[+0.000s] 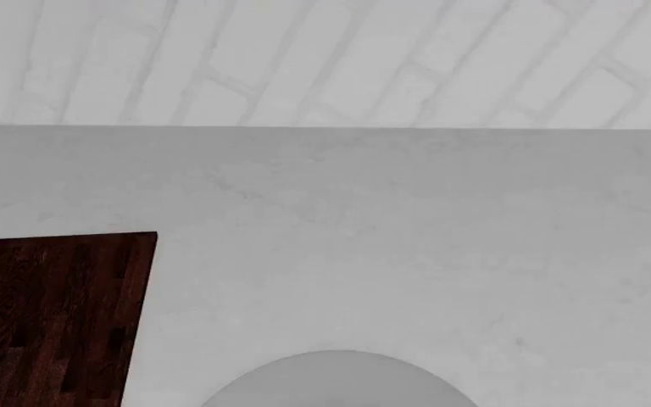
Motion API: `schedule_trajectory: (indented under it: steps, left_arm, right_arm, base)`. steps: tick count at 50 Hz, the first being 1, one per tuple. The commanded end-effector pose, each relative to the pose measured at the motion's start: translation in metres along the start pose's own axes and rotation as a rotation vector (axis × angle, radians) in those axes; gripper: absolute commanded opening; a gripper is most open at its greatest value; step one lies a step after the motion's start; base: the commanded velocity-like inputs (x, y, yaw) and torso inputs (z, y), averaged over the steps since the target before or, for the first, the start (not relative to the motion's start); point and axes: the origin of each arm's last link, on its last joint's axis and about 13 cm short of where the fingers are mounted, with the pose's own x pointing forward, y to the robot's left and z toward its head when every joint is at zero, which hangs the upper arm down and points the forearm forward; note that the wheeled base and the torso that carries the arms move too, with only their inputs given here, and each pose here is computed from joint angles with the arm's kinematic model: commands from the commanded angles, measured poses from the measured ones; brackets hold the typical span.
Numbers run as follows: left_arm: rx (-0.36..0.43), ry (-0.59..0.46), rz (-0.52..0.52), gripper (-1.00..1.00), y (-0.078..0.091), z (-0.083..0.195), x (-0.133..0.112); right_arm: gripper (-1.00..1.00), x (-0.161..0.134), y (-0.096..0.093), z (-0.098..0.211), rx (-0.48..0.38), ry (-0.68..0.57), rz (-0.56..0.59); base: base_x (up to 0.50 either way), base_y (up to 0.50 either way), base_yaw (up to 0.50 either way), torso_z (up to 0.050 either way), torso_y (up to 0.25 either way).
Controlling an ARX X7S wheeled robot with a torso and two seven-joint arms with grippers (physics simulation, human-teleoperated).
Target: Place all breads on the cutting board.
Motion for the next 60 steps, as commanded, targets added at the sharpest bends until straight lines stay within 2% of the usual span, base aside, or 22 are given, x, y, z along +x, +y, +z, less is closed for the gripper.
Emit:
schedule_trajectory:
  steps: [1,22,60]
  left_arm:
    - [0.001,0.004,-0.001,1.0,0.0,-0.002,0.0]
    - [0.0,0.018,-0.007,1.0,-0.002,-0.007,0.007]
    - [0.001,0.015,-0.006,1.0,-0.004,-0.006,0.005]
  right_arm:
    - [1.0,0.01,0.002,-0.004,0.009,0.035,0.0]
    - [1.0,0.028,-0.002,-0.022,0.052,0.083,-0.027]
    - [1.0,0.048,0.008,-0.036,0.091,0.121,-0.015]
  base:
    - [0.0,0.0,0.0,0.0,0.0]
    - [0.0,0.0,0.0,0.0,0.0]
    - [0.0,0.0,0.0,0.0,0.0]
